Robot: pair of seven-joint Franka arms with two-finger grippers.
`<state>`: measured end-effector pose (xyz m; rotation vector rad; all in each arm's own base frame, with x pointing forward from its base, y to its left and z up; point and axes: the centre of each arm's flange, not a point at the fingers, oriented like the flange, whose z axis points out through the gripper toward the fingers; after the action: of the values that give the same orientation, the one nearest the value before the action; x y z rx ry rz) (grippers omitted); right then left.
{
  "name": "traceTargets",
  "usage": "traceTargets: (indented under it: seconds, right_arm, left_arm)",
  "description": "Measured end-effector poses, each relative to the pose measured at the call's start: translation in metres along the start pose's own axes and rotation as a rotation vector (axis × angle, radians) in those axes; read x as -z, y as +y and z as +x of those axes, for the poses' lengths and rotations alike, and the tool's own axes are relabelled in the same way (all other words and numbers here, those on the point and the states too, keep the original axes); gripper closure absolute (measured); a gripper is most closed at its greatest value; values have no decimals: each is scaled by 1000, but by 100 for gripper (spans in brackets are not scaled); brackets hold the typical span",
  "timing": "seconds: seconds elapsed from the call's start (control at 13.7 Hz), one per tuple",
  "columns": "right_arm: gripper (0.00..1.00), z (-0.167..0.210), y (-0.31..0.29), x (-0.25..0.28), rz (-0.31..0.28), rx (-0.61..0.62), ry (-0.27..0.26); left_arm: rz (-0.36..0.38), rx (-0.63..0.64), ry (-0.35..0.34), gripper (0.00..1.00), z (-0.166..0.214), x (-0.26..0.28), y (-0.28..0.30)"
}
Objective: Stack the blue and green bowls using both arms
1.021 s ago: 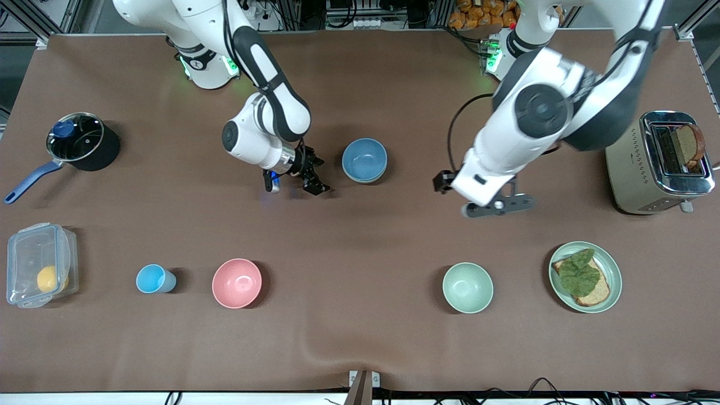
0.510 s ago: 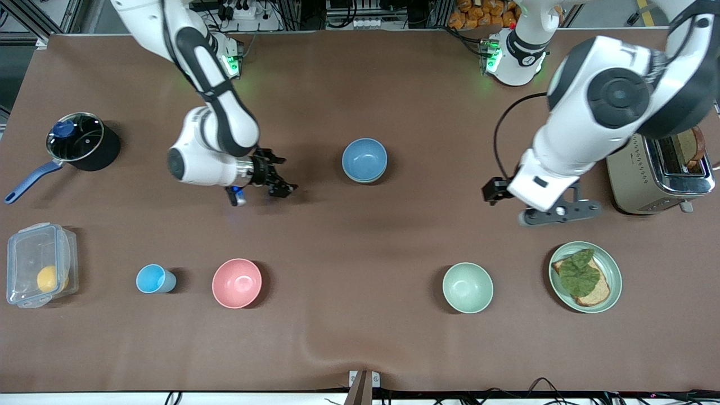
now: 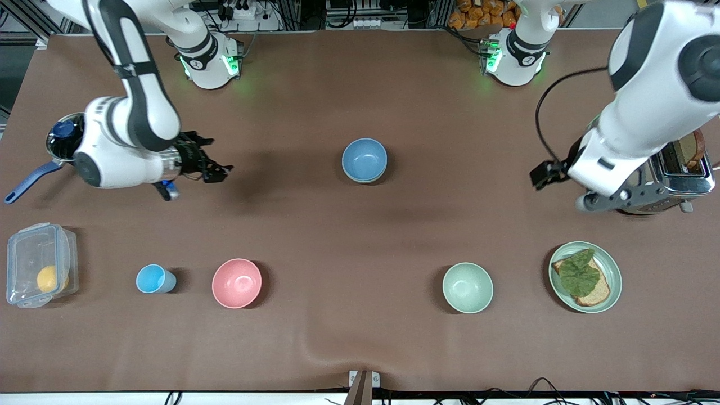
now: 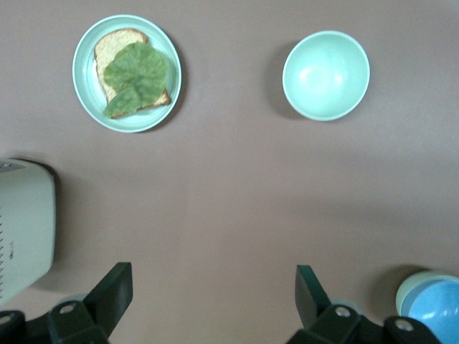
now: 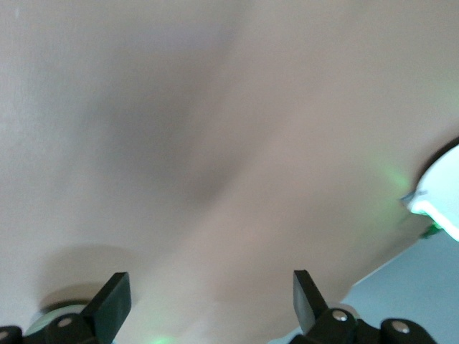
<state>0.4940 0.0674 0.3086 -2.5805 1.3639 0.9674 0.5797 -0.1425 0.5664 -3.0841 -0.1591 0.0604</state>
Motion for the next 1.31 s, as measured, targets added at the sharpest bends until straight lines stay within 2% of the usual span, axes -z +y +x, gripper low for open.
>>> traceTargets:
  seconds: [0.22,0.44,0.51,0.66,0.88,1.09,1.31]
  right_arm:
    - [0,22,26,44,-20,37,16]
    - [0,62,73,101,14,108,15]
    - [0,73,89,121,34,130,24]
    - [0,79,103,150,23,172,66]
    - [0,40,81,197,-40,257,186]
    - [0,-14,77,271,0,396,326]
    - [0,-41,83,303,34,450,392]
  left_arm:
    - [-2,-30,11,0,-29,23,-28]
    - [-3,-62,30,0,-43,41,-36]
    - [-6,-62,39,0,-46,46,-38]
    - [-12,-58,42,0,-49,51,-41]
    - [-41,-56,30,0,-50,52,-42]
    - [-40,-110,24,0,-51,53,-44]
    - [-58,-132,12,0,-52,52,-42]
